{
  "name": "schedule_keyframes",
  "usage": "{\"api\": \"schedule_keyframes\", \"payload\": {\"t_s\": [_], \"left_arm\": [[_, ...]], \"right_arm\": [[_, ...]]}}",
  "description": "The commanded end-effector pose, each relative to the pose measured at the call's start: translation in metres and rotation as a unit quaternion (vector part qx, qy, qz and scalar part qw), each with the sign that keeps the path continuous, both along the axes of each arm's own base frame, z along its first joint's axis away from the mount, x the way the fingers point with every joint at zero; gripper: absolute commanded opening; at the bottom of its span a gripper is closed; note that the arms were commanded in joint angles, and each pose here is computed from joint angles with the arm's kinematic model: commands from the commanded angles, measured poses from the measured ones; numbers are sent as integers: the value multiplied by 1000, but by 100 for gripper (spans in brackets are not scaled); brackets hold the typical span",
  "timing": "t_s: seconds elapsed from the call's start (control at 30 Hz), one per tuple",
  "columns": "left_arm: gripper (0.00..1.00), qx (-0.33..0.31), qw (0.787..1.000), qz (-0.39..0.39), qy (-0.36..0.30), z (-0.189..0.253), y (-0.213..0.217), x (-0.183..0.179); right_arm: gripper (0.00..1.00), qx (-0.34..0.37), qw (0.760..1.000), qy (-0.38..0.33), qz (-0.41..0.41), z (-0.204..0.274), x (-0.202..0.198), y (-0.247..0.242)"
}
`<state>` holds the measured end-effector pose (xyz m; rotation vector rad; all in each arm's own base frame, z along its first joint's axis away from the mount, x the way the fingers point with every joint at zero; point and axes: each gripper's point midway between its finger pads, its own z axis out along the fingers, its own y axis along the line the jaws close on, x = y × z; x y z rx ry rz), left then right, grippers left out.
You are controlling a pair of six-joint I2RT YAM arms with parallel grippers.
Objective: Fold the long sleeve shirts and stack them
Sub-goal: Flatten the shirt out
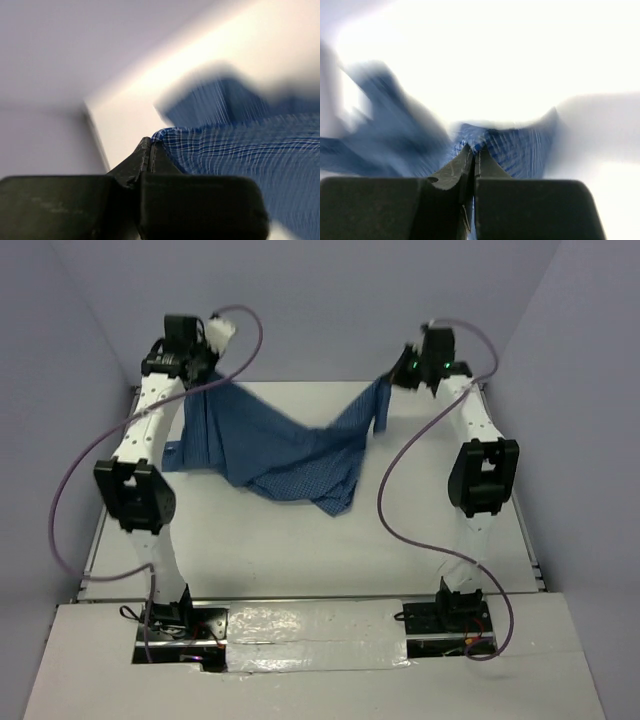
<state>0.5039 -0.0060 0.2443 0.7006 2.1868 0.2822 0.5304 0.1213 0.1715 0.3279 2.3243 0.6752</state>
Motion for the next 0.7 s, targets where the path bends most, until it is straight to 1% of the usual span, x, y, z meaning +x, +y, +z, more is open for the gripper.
{"api": "schedule_keyframes", "payload": {"t_s": [0.0,0.03,0.07,0.1,0.13,0.17,0.2,0.23,0.27,0.3,0.33,0.37,0.4,0.43,0.47,0.5,0.53,0.57,0.6,0.63,0.67], "left_arm": [[0,-50,945,-5,-324,227,-10,75],[0,-56,926,-6,-374,240,-13,100],[0,-56,901,-10,-430,274,-13,97],[0,-56,898,-12,-437,261,-14,109],[0,-60,860,-23,-506,315,-14,78],[0,-61,794,-38,-603,364,-15,56],[0,-60,775,-51,-627,380,-18,43],[0,-69,766,-64,-636,389,-24,43],[0,-74,731,-70,-675,432,-24,15],[0,-74,729,-76,-676,428,-26,24],[0,-68,720,-82,-686,436,-28,18],[0,-63,720,-90,-686,428,-31,23],[0,-58,710,-98,-695,440,-33,4],[0,-59,712,-116,-690,437,-39,-1],[0,-59,728,-125,-671,424,-42,-6],[0,-57,741,-133,-656,411,-45,-6],[0,-54,752,-151,-639,400,-51,-8],[0,-46,784,-162,-597,371,-53,-10],[0,-40,802,-180,-568,351,-59,-11],[0,-41,831,-209,-513,306,-68,-5],[0,-28,853,-230,-468,285,-70,-22]], "right_arm": [[0,62,935,-350,-12,311,38,-19],[0,69,918,-390,-28,339,38,-30],[0,105,876,-470,-28,399,20,-29],[0,120,874,-469,-46,392,28,-49],[0,138,834,-532,-43,450,-23,-55],[0,149,790,-592,-53,481,-44,-68],[0,134,776,-613,-62,497,-60,-75],[0,92,770,-626,-76,507,-67,-85],[0,78,736,-669,-67,545,-101,-84],[0,72,728,-679,-60,552,-107,-84],[0,65,722,-687,-54,558,-117,-88],[0,60,727,-682,-53,551,-113,-90],[0,52,719,-691,-52,560,-135,-88],[0,42,724,-687,-52,556,-140,-87],[0,22,751,-657,-55,525,-119,-91],[0,11,747,-662,-52,529,-146,-87],[0,5,784,-619,-54,486,-126,-89],[0,-2,792,-608,-58,473,-130,-91],[0,-18,782,-620,-59,475,-163,-87],[0,-24,813,-578,-66,423,-148,-90],[0,-39,799,-596,-65,428,-186,-86]]}}
